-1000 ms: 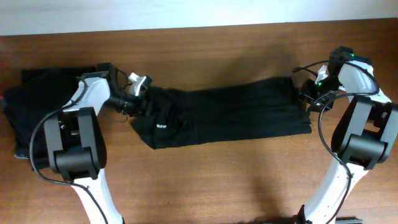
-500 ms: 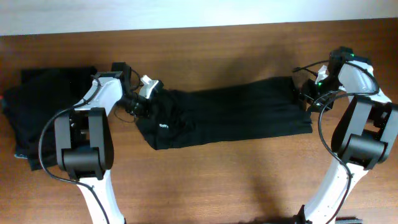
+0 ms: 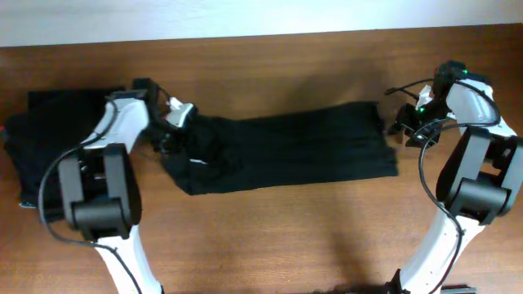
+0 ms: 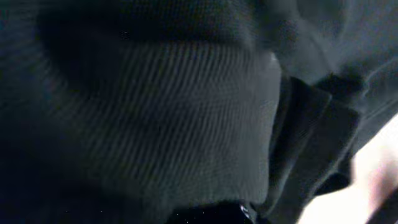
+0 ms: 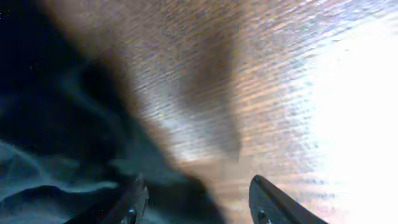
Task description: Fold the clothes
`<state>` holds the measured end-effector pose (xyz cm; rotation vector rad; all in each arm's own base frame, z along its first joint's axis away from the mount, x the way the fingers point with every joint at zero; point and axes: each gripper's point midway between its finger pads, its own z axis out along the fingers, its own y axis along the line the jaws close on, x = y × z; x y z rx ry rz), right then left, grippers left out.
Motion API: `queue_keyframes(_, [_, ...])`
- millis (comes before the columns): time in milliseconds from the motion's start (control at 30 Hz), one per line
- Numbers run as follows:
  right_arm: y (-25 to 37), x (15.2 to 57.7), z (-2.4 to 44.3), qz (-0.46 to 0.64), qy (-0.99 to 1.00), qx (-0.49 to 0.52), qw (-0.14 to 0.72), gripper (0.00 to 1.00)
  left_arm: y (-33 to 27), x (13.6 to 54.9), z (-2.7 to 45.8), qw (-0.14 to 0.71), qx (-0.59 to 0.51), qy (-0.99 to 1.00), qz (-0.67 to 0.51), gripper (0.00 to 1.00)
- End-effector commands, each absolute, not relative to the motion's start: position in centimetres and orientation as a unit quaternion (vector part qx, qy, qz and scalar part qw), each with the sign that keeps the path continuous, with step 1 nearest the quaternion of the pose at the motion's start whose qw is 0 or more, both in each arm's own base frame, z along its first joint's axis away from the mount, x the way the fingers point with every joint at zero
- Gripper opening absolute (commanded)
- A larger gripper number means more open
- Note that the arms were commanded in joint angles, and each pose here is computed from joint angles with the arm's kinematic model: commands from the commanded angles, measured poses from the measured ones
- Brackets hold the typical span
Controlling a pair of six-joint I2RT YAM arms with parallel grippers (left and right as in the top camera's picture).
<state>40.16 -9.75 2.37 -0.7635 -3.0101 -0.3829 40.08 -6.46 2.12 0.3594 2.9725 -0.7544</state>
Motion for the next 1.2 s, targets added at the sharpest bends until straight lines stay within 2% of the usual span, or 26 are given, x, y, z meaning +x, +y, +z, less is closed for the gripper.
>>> queue_keyframes(0, [-11.0,41.0,6.3,-0.111,-0.962,-0.246,-0.045,0.59,-1.9,42.9,8.6,0.114,0.102,0.974,-0.166,0.07])
queue_keyframes(233, [-10.7,40.4,6.4,-0.113,-0.962,-0.247,-0.031,0.59,-0.9,42.9,10.8,0.128,0.058,0.98,-0.141,0.08])
queue_keyframes(733, [-10.4,39.5,6.3,-0.115,-0.962,-0.249,-0.011,0.59,-7.4,42.1,10.5,0.11,0.132,0.977,-0.126,0.08])
queue_keyframes(1167, [-9.4,38.7,6.5,-0.133,-0.959,-0.251,0.009,0.59,-11.2,42.7,10.3,0.123,0.124,0.975,-0.136,0.1])
